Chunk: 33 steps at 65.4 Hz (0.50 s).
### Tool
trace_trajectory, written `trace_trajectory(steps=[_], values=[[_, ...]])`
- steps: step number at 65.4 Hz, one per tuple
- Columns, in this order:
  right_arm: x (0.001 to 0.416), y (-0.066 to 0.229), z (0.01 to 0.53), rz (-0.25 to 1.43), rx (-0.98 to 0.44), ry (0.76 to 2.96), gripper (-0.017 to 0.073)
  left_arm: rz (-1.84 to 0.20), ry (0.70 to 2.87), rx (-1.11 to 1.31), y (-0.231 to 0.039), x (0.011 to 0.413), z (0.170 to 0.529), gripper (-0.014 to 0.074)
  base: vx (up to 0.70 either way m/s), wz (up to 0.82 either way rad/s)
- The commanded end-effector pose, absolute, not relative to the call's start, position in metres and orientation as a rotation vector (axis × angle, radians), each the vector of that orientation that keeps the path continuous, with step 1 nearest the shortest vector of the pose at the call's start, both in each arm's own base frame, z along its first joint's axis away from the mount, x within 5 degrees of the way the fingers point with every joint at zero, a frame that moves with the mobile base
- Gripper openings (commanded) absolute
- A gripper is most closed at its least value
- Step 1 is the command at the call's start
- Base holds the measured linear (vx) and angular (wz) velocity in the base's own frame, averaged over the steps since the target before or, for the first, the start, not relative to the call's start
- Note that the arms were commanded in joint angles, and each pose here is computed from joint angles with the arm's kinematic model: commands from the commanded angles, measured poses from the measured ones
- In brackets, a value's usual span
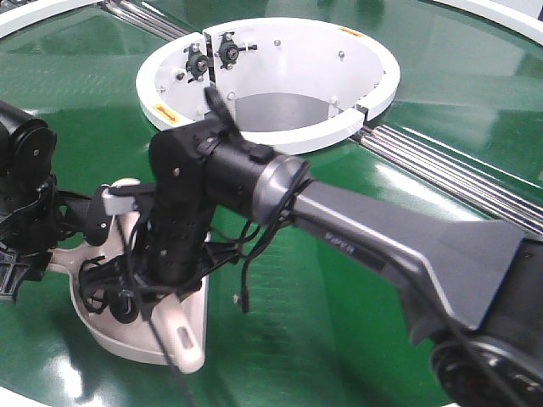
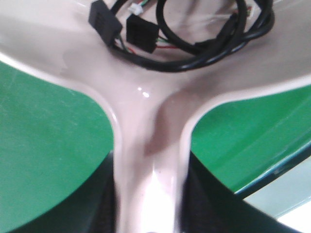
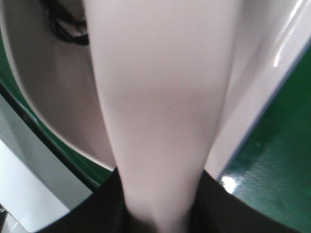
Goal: Clean and inspect green conveyor with broom and dustpan
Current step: 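Sweep the black cable with the brush into the held dustpan, then lift the brush away from the dustpan with the right gripper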
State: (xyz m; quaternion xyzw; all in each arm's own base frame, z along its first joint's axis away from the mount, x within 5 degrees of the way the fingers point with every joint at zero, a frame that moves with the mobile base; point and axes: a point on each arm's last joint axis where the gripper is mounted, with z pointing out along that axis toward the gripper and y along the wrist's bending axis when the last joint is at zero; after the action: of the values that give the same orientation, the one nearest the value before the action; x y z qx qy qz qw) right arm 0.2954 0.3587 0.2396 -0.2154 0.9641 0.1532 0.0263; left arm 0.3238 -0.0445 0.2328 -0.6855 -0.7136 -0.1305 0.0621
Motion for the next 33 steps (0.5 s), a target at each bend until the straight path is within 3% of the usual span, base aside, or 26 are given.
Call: trace_trajectory(steps=[1, 33], values=[[0.298, 0.328, 0.284, 0.471, -0.623, 2.932, -0.0001, -0.473, -2.218, -2.098, -0.046, 0.321, 0.257, 0.0056, 0.0, 0.0], [0.303, 0.176, 0.256, 0.048, -0.361, 3.106, -0.0001, -0.473, -2.218, -2.098, -0.046, 0.321, 0.257, 0.0056, 0.0, 0.0]])
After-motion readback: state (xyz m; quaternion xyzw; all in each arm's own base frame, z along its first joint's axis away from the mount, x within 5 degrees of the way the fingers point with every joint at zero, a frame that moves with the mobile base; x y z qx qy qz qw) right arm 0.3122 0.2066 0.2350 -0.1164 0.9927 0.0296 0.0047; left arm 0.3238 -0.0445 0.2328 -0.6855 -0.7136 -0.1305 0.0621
